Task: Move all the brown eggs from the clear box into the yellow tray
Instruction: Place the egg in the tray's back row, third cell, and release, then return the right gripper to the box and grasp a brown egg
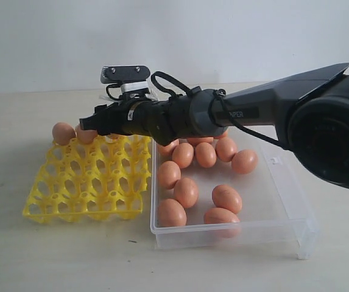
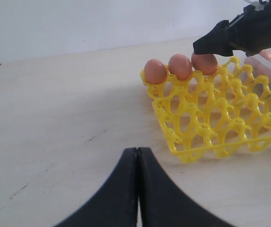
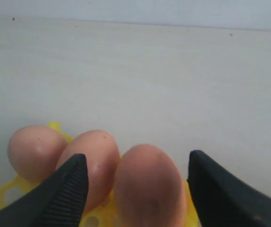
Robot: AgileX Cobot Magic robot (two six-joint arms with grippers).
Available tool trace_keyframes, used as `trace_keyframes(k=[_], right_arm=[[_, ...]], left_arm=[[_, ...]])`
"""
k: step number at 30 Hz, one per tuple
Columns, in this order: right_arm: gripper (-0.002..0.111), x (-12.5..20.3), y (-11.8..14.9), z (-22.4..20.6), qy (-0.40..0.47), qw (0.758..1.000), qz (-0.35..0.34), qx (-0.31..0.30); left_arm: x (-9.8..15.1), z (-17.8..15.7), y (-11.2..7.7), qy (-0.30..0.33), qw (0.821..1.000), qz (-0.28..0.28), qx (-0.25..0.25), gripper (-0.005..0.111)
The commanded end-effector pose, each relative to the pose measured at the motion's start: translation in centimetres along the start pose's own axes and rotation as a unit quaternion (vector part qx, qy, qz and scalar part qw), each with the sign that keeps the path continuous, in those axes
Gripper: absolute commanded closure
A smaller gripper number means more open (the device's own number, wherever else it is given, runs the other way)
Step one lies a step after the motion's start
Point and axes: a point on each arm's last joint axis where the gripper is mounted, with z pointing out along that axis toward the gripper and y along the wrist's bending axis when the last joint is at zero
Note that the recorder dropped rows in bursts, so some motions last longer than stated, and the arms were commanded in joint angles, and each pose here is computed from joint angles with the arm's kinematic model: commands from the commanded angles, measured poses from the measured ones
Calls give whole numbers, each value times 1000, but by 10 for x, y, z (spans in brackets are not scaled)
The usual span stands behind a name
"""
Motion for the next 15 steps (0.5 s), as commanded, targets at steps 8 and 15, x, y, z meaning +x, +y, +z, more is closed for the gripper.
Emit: trace_keyframes(k=[8, 15], right_arm=[[52, -51, 12, -39, 2, 1000, 6, -2], [107, -82, 24, -186, 210, 967, -142, 12]], left_arm=[[-2, -1, 0, -8, 1000, 2, 1, 107], [-2, -1, 0, -8, 1000, 2, 1, 107]])
